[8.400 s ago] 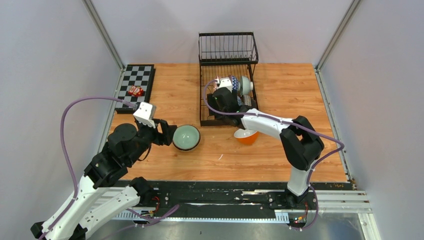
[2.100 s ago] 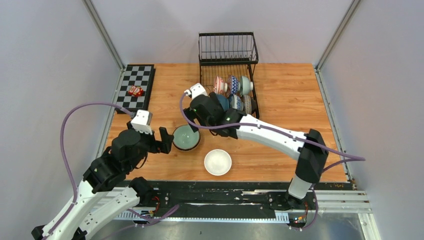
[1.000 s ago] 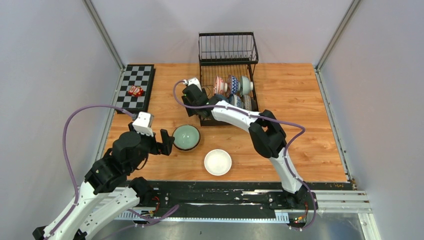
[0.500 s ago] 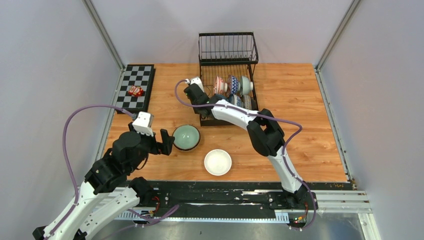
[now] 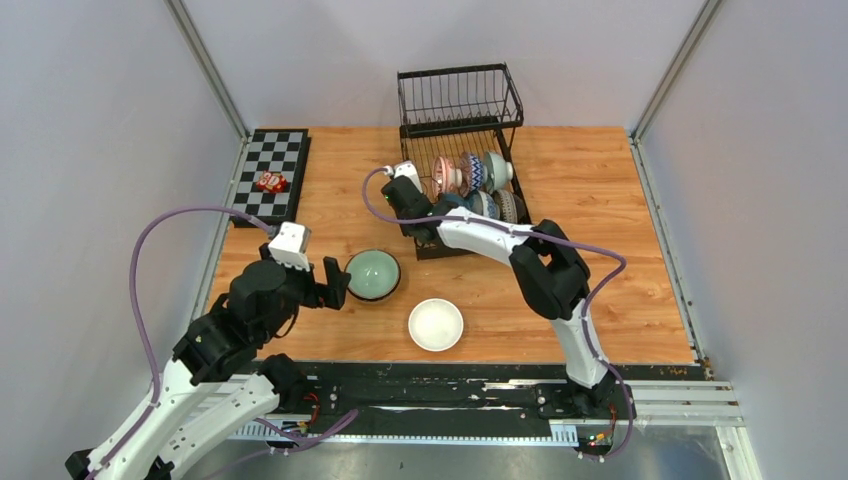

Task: Load the bowls into the dish rack
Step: Adjust the dish rack at the center of the board.

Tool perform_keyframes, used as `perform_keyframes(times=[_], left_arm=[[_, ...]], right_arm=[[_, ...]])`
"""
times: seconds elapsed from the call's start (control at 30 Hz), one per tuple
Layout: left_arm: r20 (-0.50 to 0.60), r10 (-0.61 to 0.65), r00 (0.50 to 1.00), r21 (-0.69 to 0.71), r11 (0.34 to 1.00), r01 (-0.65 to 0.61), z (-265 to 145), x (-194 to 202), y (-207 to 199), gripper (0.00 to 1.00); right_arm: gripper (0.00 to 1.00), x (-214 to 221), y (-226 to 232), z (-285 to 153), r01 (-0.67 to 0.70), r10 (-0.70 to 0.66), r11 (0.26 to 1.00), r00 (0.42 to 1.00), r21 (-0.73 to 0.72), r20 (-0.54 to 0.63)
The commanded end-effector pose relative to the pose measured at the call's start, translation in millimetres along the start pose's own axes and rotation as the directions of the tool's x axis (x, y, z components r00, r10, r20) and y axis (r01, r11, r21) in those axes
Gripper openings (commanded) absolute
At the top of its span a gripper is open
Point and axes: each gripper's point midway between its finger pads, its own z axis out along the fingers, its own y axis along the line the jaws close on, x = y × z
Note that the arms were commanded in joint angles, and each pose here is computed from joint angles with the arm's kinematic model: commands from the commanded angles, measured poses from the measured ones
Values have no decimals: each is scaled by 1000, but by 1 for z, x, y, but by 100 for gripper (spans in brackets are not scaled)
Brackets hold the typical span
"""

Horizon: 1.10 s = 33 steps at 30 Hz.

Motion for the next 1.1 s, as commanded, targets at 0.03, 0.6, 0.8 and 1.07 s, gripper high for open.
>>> perform_keyframes(times=[0.03, 0.6, 0.8, 1.07], left_arm=[[-19, 6, 1000, -29, 1000, -6, 8, 1, 2, 100], [-31, -124, 992, -145, 982, 119, 68, -7, -11, 100], [-1, -101, 995, -201, 975, 99, 99, -21, -12, 100], [-3, -116, 993, -218, 969, 113, 143, -32, -10, 99]], right_arm=[[3, 21, -6, -39, 143, -149, 984, 987, -104, -55], [3, 101, -59, -130, 272, -297, 943, 948, -192, -113], [3, 123, -74, -156, 292, -318, 931, 943, -217, -96], [3, 147, -94, -176, 293, -314, 936, 946, -193, -86]])
